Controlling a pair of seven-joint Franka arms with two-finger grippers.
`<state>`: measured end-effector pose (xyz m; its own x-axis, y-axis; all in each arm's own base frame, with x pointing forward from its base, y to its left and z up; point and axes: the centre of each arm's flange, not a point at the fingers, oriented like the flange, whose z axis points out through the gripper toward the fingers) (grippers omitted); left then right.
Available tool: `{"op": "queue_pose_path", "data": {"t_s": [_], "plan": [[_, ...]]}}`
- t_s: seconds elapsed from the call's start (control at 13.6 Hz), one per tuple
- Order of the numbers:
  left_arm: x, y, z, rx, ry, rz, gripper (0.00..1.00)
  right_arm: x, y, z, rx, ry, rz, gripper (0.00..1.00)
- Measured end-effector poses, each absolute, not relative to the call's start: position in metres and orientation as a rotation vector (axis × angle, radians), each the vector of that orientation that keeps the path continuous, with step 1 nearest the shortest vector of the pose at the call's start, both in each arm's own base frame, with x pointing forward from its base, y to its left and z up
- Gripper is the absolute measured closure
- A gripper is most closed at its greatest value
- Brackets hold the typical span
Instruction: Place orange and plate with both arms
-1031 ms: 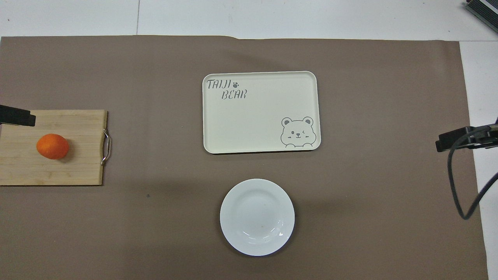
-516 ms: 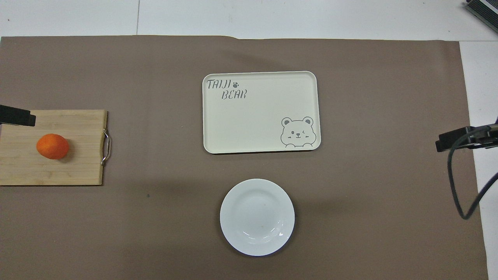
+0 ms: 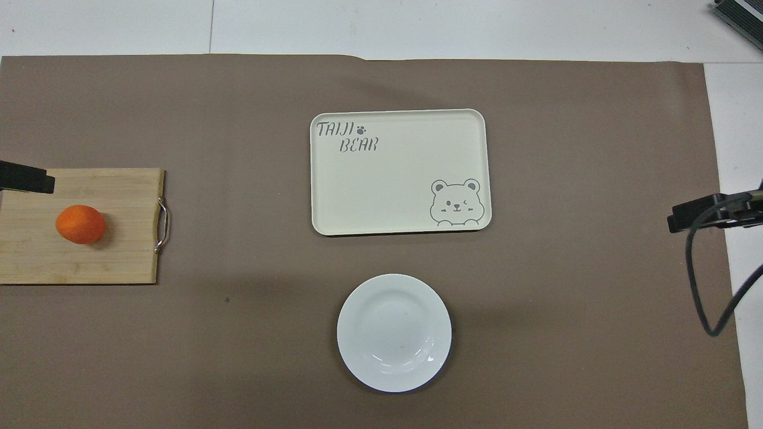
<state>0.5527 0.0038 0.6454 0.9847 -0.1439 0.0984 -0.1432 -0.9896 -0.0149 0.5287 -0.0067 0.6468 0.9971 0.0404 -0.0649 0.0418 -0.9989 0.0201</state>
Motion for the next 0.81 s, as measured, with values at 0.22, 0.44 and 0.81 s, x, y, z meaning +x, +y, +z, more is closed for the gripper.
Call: {"op": "queue_pose_path", "data": {"t_s": [0.22, 0.44, 0.81], "plan": [[0.5527, 0.0037, 0.6454, -3.122, 0.226, -0.156, 0.0, 0.5287, -0.0067, 0.6468, 3.118, 0.064, -0.101, 0.0], [0.5526, 0.0033, 0.6454, -3.122, 0.227, -0.155, 0.0, 0.5287, -0.0067, 0.6468, 3.118, 0.064, -0.101, 0.0], [0.5524, -0.0002, 0.6451, -3.122, 0.236, -0.151, 0.0, 0.5287, -0.0061, 0.6468, 3.118, 0.066, -0.101, 0.0]]}}
